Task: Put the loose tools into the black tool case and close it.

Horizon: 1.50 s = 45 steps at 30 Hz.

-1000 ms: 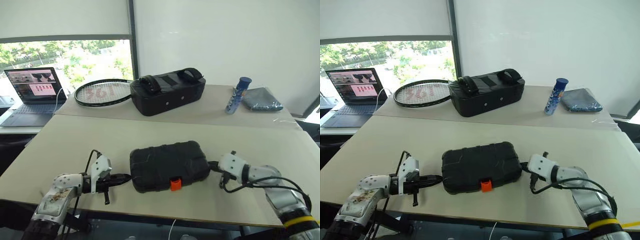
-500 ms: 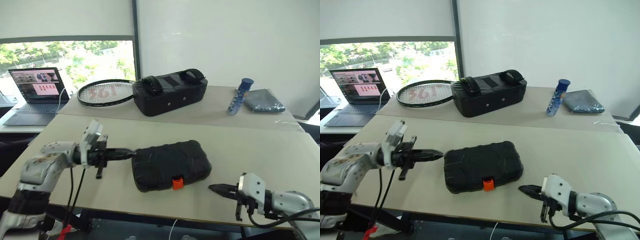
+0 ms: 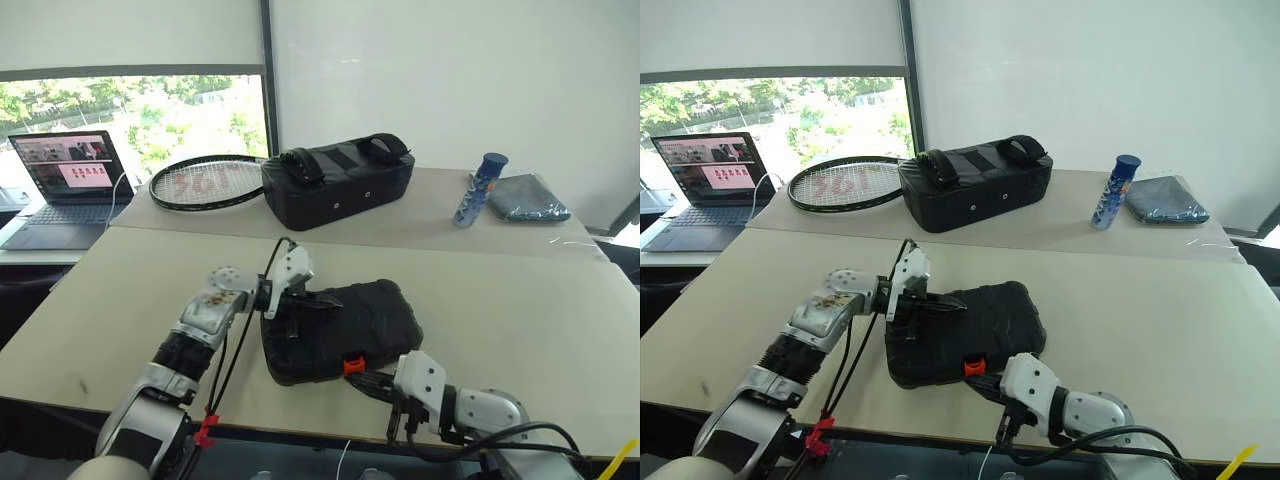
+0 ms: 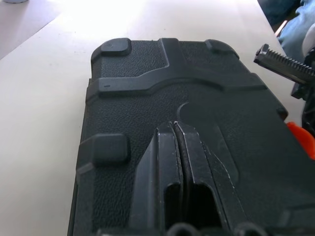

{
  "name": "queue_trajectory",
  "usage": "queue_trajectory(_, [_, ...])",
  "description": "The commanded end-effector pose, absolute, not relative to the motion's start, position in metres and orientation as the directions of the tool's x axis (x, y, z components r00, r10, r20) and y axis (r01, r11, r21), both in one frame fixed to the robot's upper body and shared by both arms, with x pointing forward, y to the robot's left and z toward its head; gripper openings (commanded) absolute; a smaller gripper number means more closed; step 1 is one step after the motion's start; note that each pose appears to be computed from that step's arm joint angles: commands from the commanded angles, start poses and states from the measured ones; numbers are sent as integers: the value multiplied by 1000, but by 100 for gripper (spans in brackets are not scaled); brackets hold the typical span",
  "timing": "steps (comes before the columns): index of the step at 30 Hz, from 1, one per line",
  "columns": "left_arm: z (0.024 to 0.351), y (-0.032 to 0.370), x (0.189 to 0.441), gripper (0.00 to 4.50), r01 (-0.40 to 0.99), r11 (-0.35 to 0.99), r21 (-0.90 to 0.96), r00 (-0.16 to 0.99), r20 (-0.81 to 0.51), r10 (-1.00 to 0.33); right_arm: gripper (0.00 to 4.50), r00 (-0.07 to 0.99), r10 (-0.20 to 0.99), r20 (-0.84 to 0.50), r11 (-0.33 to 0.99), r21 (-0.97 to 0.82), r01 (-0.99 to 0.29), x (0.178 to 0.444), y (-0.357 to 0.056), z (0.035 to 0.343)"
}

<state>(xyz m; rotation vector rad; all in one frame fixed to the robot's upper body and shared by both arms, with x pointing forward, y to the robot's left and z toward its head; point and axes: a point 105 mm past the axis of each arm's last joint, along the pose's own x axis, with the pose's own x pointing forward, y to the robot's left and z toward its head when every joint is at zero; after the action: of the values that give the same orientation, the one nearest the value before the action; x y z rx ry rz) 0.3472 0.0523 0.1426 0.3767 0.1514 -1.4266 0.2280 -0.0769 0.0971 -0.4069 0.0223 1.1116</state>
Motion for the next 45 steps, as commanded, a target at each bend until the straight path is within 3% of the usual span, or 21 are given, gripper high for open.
queue_trajectory(1, [125, 52, 349, 11, 982, 110, 150, 161, -390, -907, 0, 481, 850, -215, 397, -338, -853, 237, -79, 99])
queue_trajectory(14, [87, 53, 346, 11, 985, 141, 102, 174, -508, -844, 0, 503, 825, -256, 387, -392, -835, 249, -87, 95])
queue_trajectory(29, [72, 53, 342, 11, 985, 162, 53, 166, -530, -832, 0, 597, 768, -231, 433, -500, -750, 276, -94, 101])
queue_trajectory(35, [73, 59, 343, 11, 984, 168, 55, 171, -529, -831, 0, 616, 772, -160, 524, -389, -758, 274, -101, 113])
queue_trajectory(45, [79, 61, 347, 11, 980, 187, 70, 198, -476, -857, 0, 600, 791, -122, 563, -243, -790, 266, -98, 120])
